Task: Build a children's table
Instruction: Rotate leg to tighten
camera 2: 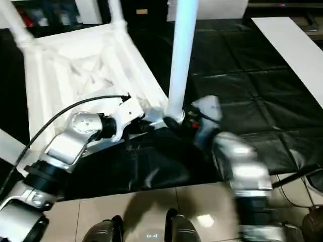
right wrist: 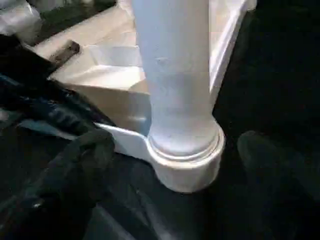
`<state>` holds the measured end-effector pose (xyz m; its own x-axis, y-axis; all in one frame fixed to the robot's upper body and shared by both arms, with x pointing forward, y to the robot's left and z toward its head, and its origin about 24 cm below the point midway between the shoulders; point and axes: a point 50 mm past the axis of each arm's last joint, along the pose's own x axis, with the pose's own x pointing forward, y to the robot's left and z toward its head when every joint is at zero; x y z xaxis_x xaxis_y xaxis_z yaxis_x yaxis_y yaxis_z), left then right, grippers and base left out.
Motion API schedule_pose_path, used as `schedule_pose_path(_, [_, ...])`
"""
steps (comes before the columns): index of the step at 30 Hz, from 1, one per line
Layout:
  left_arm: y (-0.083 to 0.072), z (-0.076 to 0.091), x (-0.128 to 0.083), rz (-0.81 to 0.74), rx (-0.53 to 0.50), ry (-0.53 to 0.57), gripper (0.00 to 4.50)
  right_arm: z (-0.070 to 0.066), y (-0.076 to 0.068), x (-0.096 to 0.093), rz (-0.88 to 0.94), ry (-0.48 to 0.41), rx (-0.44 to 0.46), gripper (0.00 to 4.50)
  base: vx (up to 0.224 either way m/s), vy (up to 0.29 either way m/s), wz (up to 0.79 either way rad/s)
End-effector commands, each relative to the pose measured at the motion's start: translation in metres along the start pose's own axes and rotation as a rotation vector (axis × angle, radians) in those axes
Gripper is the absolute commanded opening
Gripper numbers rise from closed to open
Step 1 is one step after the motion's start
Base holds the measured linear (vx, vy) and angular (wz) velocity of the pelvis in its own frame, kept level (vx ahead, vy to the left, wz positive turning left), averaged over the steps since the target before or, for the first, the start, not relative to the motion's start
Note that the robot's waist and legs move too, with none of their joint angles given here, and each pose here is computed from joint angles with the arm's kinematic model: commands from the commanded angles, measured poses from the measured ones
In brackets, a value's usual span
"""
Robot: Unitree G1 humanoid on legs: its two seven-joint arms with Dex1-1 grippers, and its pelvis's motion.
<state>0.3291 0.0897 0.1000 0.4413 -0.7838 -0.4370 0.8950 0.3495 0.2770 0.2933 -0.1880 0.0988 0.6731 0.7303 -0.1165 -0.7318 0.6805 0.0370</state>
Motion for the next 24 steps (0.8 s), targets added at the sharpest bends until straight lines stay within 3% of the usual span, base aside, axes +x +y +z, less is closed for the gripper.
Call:
schedule_pose_path(1, [0.001,0.007,-0.002,0.016,-0.015,-0.084,0.44,0.015,0.003,-0.009,0.091,-0.07,0.007,4.5,0.0,0.0,0.0])
schedule_pose_path(6, [-0.003,0.018,-0.006,0.018,-0.084,-0.182,0.76,0.035,0.014,-0.018,0.266,-0.149,0.016,4.5,0.0,0.0,0.0])
schedule_pose_path(7, [-0.007,0.017,-0.009,0.017,-0.088,-0.192,0.91,0.05,0.018,-0.013,0.289,-0.225,0.019,4.5,0.0,0.0,0.0])
schedule_pose_path(12, [-0.014,0.016,-0.014,0.017,-0.117,-0.215,1.32,0.066,0.021,-0.001,0.293,-0.307,0.014,4.5,0.0,0.0,0.0])
schedule_pose_path(14, [-0.029,0.009,-0.02,0.005,-0.174,-0.226,1.44,0.075,0.023,0.013,0.284,-0.336,0.014,4.5,0.0,0.0,0.0])
schedule_pose_path(17, [-0.037,0.004,-0.023,0.005,-0.202,-0.225,1.68,0.076,0.025,0.017,0.285,-0.329,0.02,4.5,0.0,0.0,0.0])
schedule_pose_path(20, [-0.055,-0.009,-0.036,0.013,-0.248,-0.216,1.9,0.078,0.027,0.024,0.271,-0.345,0.039,4.5,0.0,0.0,0.0])
schedule_pose_path(24, [-0.068,-0.018,-0.055,0.032,-0.286,-0.216,2.23,0.076,0.019,0.031,0.152,-0.341,0.033,4.5,0.0,0.0,0.0])
